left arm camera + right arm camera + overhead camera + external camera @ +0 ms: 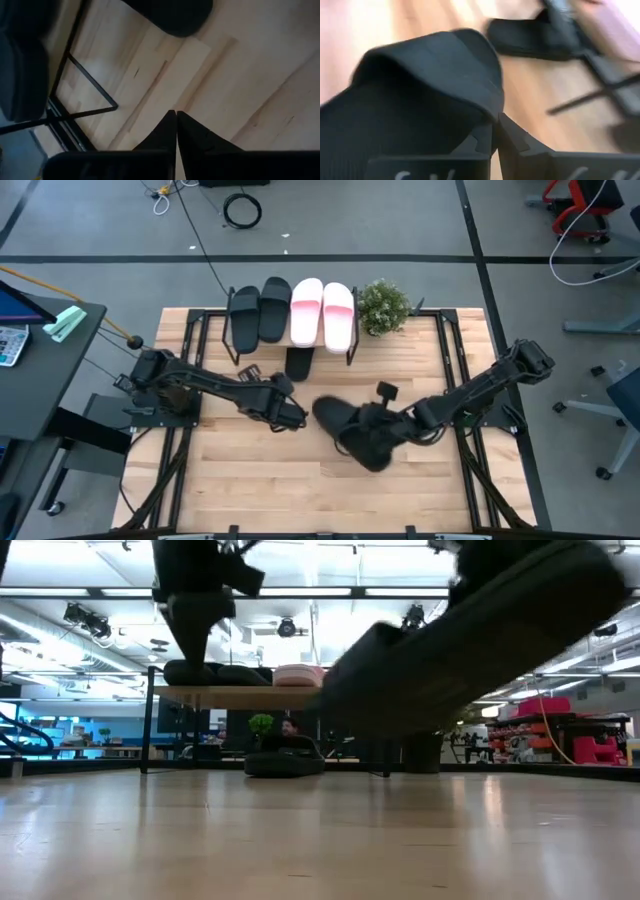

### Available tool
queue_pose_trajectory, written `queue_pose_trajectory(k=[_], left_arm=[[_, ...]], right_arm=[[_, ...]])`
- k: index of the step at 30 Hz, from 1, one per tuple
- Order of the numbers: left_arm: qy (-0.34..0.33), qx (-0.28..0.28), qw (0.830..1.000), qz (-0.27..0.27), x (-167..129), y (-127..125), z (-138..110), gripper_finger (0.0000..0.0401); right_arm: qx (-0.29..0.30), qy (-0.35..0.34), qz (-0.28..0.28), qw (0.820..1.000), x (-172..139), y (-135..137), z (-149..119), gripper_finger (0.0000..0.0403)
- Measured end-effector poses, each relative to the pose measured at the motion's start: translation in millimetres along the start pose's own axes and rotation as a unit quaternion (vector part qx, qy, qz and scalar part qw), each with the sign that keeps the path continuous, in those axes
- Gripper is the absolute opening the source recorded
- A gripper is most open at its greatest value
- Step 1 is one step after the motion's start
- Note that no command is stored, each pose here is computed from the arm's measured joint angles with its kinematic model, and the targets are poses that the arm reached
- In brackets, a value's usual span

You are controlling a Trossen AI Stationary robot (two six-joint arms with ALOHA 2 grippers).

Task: Pick and place slides into the shelf
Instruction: Put the black slipper under the shelf

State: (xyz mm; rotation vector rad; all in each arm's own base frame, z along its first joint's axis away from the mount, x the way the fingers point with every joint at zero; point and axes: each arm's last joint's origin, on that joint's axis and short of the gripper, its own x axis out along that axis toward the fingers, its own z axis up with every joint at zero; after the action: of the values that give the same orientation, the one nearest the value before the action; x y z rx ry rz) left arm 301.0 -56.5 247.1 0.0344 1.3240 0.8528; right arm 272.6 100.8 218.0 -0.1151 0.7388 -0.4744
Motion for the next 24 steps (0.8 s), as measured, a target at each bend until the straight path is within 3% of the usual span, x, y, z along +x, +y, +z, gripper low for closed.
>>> queue_pose_trajectory(k=[6,11,16,24], left_arm=[[-0.039,-0.019,0.999,-0.009,-16.2,11.0,-4.1,0.0007],[-0.057,-0.029,0.998,-0.009,-20.7,17.9,-3.2,0.0014],[-0.061,-0.03,0.998,-0.002,-20.6,19.8,-2.7,0.0019],[-0.074,-0.026,0.997,0.015,-20.0,21.7,-1.4,0.0007]], right_arm=[[0.025,0.017,-0.08,0.996,36.0,-28.6,7.7,0.0011],[0.038,0.006,-0.096,0.995,68.8,-39.5,15.9,0.0011],[0.059,0.044,-0.123,0.99,100.2,-51.7,6.9,0.0011],[0.075,0.023,-0.167,0.983,111.4,-55.7,15.4,0.0011]])
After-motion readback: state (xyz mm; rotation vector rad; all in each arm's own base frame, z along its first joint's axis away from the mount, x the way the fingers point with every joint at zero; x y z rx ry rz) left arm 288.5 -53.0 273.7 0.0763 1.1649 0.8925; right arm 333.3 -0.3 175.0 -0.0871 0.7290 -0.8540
